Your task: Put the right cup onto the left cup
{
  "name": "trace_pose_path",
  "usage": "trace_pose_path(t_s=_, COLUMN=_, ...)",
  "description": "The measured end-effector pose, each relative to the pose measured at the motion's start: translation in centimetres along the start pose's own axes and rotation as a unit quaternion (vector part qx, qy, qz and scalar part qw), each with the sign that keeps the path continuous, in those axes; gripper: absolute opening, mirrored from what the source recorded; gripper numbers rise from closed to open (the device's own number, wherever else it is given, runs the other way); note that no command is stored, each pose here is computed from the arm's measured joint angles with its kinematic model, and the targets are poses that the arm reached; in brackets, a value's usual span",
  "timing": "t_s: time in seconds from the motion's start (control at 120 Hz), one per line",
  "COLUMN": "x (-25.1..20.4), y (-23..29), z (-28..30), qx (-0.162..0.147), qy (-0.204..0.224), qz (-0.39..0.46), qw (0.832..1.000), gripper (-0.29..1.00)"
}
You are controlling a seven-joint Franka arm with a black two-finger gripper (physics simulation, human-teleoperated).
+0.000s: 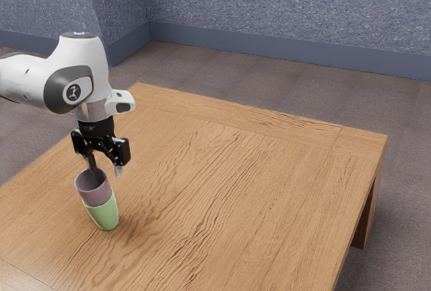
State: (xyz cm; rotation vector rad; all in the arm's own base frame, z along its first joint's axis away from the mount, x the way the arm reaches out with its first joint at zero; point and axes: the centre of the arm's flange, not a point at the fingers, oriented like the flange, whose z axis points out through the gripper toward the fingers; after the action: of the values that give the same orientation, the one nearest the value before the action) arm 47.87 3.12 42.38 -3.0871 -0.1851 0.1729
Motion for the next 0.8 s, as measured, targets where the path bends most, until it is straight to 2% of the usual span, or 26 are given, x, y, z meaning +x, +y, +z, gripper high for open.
trace_pose_path(t_s=0.292, x=-0.9, y=1.6, z=-2.8, qx=-0.005, qy=0.012, qz=0.008, qw=1.000, gripper=0.67)
trace_pose_path(t_s=0.558, x=-0.3, y=3.5, z=-7.7, qx=-0.022, qy=0.027, qz=0.049, qw=0.998, gripper=0.69)
trace_pose_path(t_s=0.8, x=1.1, y=4.4, z=-13.2, qx=-0.013, qy=0.042, qz=0.090, qw=0.995, gripper=0.70)
